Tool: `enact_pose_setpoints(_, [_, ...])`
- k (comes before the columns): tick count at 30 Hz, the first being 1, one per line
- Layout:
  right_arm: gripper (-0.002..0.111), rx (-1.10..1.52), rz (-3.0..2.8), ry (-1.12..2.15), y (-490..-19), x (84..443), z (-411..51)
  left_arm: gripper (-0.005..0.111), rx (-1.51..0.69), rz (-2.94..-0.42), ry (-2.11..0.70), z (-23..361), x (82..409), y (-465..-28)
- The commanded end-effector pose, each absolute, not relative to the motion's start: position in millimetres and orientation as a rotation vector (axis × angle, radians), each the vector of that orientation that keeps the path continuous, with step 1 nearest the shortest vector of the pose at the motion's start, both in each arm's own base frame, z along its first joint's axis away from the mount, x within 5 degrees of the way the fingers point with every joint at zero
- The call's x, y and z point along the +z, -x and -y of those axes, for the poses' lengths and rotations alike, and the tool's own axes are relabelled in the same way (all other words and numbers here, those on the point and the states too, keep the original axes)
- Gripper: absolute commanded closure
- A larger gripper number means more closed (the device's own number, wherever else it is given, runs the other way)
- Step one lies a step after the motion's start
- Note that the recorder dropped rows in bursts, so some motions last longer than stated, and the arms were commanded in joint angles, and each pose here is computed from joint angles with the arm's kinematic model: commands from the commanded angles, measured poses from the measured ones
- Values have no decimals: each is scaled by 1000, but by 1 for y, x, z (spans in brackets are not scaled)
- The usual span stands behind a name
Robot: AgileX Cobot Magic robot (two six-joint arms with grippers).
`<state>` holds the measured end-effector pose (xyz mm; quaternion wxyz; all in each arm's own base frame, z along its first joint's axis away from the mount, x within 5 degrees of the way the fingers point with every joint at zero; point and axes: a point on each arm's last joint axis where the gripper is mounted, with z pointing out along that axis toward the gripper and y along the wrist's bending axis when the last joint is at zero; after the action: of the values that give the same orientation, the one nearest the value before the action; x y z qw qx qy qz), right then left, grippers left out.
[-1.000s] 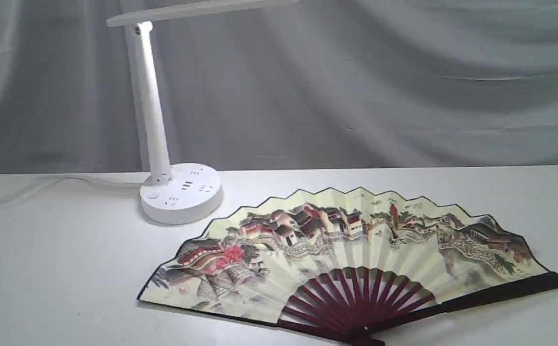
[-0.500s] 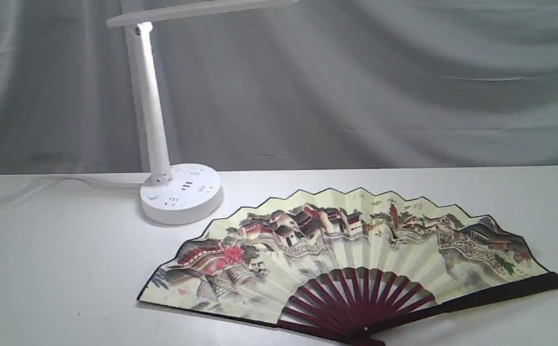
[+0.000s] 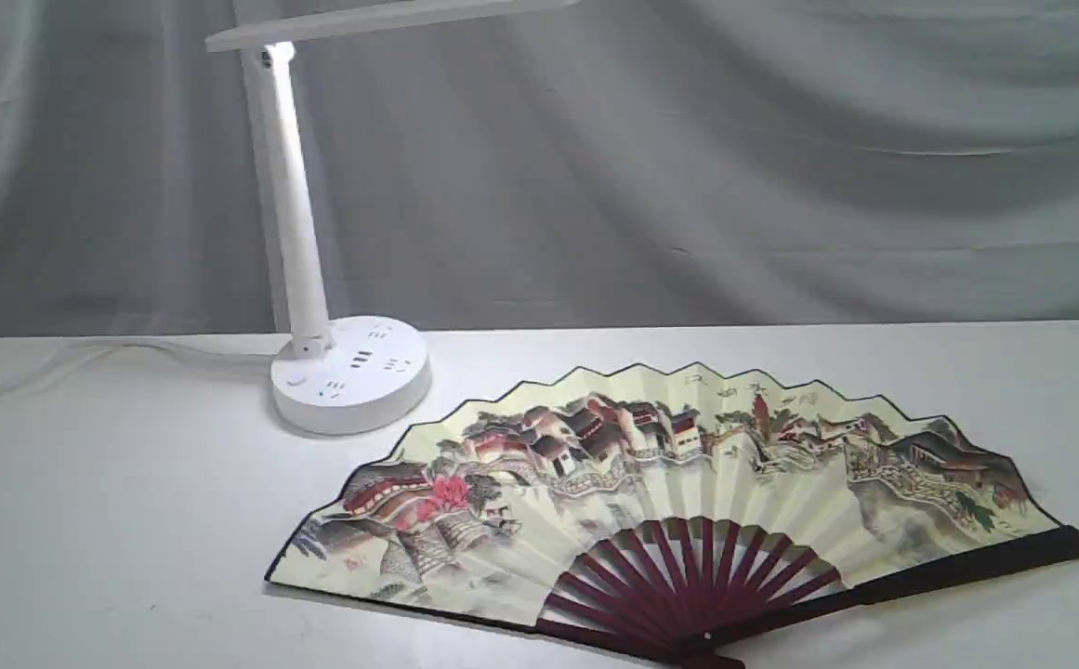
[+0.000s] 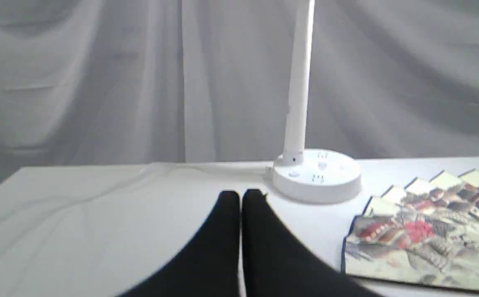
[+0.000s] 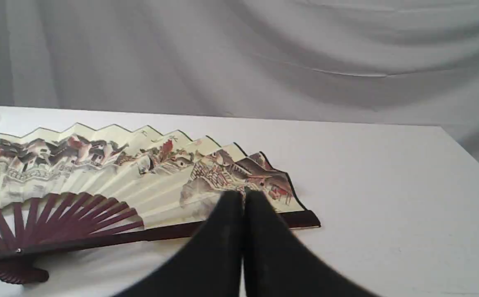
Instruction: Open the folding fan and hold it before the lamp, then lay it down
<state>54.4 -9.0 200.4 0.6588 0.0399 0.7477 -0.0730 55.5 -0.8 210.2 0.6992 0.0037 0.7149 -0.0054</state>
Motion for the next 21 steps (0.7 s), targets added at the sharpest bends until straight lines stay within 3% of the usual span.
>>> enact_pose_setpoints(1, [108, -172, -1707, -78, -55, 193, 9, 107, -23, -1639, -5, 1, 199, -56])
enact_pose_setpoints(21, [108, -156, -1697, -88, -55, 194, 9, 107, -17, -1672, -12, 1, 196, -56])
